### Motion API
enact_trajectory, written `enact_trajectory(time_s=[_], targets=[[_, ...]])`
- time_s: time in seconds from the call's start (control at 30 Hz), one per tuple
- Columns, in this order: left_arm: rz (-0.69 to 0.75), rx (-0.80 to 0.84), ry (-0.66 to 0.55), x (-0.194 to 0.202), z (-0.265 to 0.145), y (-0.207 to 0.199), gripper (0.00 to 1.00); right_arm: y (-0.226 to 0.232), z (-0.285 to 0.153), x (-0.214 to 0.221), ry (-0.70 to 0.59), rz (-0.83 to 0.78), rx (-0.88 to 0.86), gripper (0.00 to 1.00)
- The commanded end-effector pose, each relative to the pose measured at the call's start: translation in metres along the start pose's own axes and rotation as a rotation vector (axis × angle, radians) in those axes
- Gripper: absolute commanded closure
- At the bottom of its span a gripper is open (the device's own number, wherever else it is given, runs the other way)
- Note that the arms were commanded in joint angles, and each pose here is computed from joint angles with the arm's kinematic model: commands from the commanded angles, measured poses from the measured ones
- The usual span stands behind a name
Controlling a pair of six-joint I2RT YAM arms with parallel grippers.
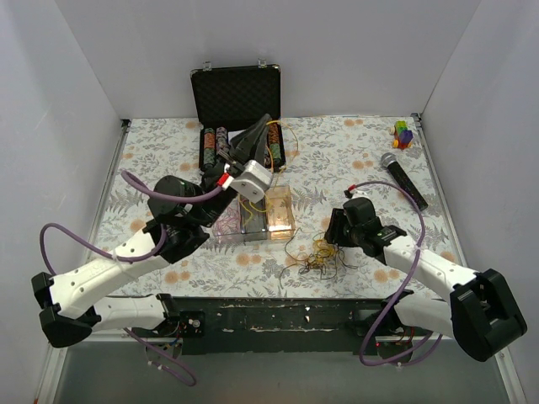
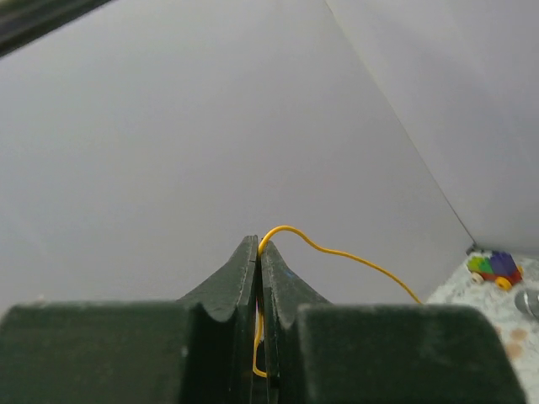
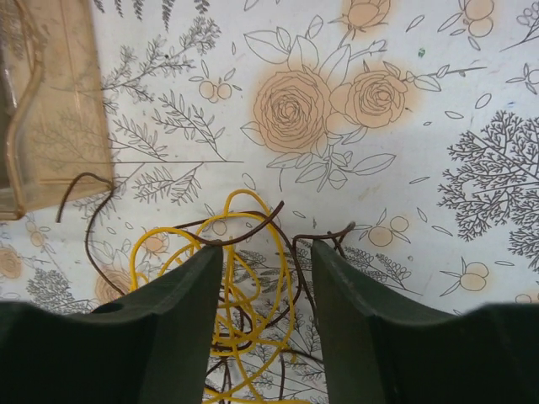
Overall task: Untangle the cables
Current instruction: Untie the cable.
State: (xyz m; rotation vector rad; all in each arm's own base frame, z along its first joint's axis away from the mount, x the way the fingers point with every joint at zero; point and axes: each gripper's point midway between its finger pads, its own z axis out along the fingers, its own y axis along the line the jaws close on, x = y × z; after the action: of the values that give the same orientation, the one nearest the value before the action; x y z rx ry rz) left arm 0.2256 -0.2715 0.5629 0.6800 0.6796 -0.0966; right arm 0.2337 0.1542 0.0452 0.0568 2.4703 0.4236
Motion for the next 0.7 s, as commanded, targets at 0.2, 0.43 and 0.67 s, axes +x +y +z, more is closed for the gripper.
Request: enact_trajectory(time_s=[0.2,0.43,0.67], targets=[[-0.129,-0.072,0.110,0.037,-0.029,-0.004,0.98,0.014,-0.024,-0.049,-0.139,-0.026,-0.007,0.36],[-0.149,-0.078,0.186,0.073,-0.044,-0.017,0.99,0.013,-0.037,-0.067,-0.198,-0.039,0.020,0.36],[-0.259,-0.108,0.247,0.113,-0.047,-0.021,1.00,0.017,-0.045,-0.080,-0.243,-0.043,0.012,0.37]])
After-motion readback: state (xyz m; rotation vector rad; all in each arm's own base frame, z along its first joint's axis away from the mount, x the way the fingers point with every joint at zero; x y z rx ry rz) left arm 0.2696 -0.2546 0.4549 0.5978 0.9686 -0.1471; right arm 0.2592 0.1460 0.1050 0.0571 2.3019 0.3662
